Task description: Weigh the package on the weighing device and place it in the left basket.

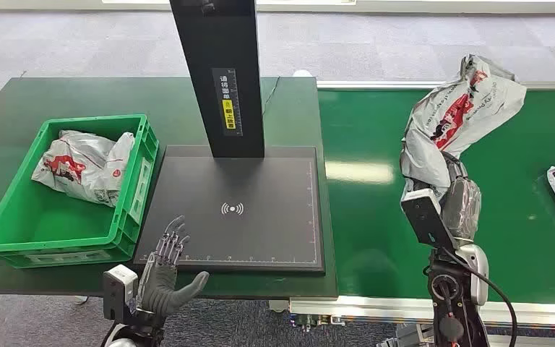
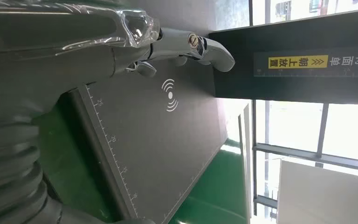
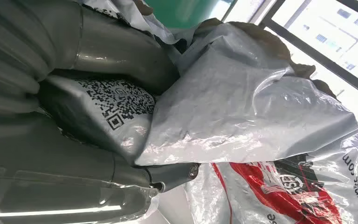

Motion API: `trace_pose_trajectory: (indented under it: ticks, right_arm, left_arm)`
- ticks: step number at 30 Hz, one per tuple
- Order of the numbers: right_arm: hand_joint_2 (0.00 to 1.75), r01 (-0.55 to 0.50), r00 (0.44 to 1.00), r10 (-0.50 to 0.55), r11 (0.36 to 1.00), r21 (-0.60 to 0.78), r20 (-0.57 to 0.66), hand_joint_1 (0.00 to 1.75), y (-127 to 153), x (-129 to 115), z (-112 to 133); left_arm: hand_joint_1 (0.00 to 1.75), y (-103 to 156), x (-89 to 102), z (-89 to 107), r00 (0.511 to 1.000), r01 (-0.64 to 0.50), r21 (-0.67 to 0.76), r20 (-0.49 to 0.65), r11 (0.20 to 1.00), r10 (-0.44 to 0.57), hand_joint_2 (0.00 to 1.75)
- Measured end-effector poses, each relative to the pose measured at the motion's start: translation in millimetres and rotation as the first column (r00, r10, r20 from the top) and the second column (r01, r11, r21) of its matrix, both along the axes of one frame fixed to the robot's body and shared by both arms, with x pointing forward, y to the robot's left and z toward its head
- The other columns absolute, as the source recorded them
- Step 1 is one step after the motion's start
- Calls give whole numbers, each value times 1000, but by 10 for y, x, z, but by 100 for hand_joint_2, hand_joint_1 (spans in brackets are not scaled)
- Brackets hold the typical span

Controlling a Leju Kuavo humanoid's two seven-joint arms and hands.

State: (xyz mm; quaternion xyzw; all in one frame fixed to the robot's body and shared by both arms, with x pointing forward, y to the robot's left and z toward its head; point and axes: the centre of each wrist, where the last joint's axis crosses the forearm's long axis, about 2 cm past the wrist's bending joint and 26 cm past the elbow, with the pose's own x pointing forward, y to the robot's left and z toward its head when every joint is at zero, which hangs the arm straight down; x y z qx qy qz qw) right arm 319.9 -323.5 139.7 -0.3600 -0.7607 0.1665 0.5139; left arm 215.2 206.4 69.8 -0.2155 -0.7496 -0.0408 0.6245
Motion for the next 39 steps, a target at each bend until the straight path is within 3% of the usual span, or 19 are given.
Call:
trace_pose_trajectory:
  ticks: [26, 28, 29, 31, 32, 34, 35, 36, 39]
  right_arm:
    - [175, 6, 1000, -6, 1000, 6, 9, 175, -12, -18, 15]
    - [175, -71, 997, 71, 997, -14, 8, 175, -2, -16, 4]
    - [175, -171, 985, 170, 985, -36, -12, 175, 30, -14, -12]
    - [175, -457, 884, 448, 888, -44, -133, 175, 219, -14, -86]
    - [175, -599, 783, 581, 801, -14, -223, 175, 380, -38, -148]
    - [175, -772, 574, 735, 633, 60, -362, 175, 694, -141, -282]
    - [175, -810, 511, 762, 582, 75, -398, 175, 793, -197, -338]
    - [175, -826, 486, 771, 559, 72, -412, 175, 850, -232, -373]
    - [175, -840, 478, 768, 542, 33, -425, 175, 891, -276, -427]
  left_arm:
    - [0, 18, 2, -3, 1000, -7, 1, 0, 1000, 7, 175]
    - [0, 21, 10, -1, 1000, -5, 11, 8, 1000, 5, 175]
    - [0, 21, 25, 3, 1000, -3, 20, 17, 1000, 2, 175]
    - [0, 16, 84, 22, 999, 4, 35, 40, 999, -5, 175]
    - [0, 10, 119, 34, 999, 7, 38, 50, 999, -9, 175]
    - [0, -2, 170, 49, 998, 10, 43, 62, 999, -13, 175]
    - [0, -6, 182, 49, 998, 11, 45, 63, 999, -14, 175]
    - [0, -7, 186, 44, 998, 11, 48, 62, 999, -14, 175]
    - [0, 2, 186, 22, 998, 11, 54, 55, 998, -14, 175]
